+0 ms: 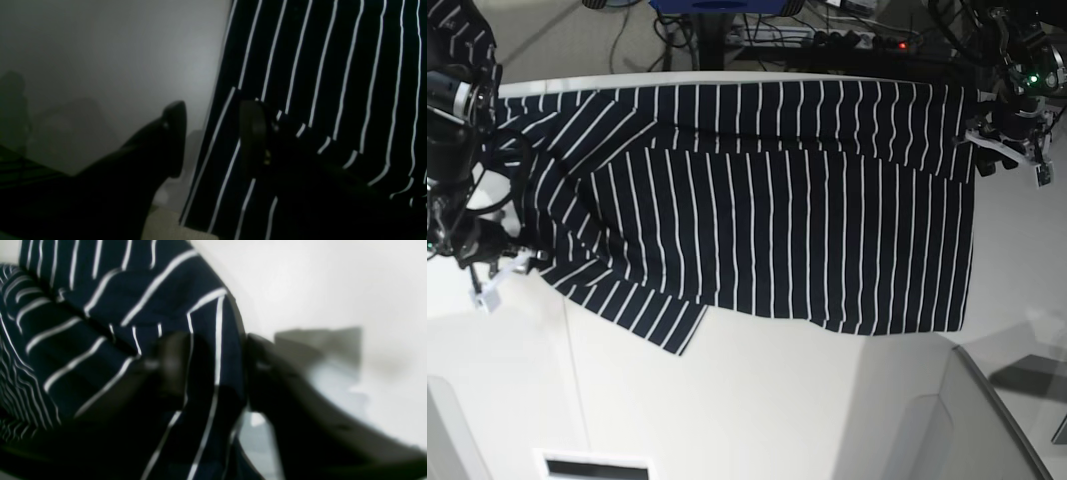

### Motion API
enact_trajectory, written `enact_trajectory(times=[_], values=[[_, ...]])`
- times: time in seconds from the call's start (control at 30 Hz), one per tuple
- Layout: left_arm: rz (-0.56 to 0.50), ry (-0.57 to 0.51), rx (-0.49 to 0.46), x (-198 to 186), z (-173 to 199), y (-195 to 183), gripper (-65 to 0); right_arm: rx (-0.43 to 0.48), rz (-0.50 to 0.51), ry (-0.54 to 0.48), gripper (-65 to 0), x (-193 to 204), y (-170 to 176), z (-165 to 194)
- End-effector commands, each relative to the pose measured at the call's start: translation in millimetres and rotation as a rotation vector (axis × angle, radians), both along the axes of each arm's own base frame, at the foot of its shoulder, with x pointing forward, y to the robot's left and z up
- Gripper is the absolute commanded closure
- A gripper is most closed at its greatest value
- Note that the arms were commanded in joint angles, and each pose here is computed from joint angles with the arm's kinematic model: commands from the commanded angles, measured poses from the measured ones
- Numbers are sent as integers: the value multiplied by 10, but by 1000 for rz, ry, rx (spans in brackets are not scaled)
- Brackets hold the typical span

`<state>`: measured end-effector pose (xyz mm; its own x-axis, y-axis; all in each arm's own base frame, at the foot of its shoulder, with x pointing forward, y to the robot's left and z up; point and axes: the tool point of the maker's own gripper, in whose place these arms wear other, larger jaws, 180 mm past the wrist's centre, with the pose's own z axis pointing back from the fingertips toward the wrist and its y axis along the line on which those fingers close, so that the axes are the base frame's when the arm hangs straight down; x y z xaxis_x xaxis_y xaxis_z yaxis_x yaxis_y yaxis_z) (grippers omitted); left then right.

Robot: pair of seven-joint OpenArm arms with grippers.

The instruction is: Layout the t-shirt on the table in an organized manner, then fold the t-shirt properly

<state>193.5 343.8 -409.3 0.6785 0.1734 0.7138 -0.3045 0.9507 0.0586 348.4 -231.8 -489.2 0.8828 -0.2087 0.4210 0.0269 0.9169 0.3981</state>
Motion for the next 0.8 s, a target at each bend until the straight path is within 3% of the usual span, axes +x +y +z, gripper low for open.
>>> enact_trajectory(times=[0.0,0.07,0.23,0.63,0.77], values=[[-4,-34,28,60,112,64,-252,-8,-9,-30,-150,124,-85,110],[-4,-33,29,59,112,65,-252,-6,-11,-28,-81,136,-93,115],[-2,-32,26,60,98,67,-252,-10,-9,-34,-5,158,-104,141],[49,-54,17,634,96,606,-258,-164,85,-136,-6,245,-201,647],[-34,-23,-24,940,0,603,-268,-207,112,-149,-6,197,-189,753]])
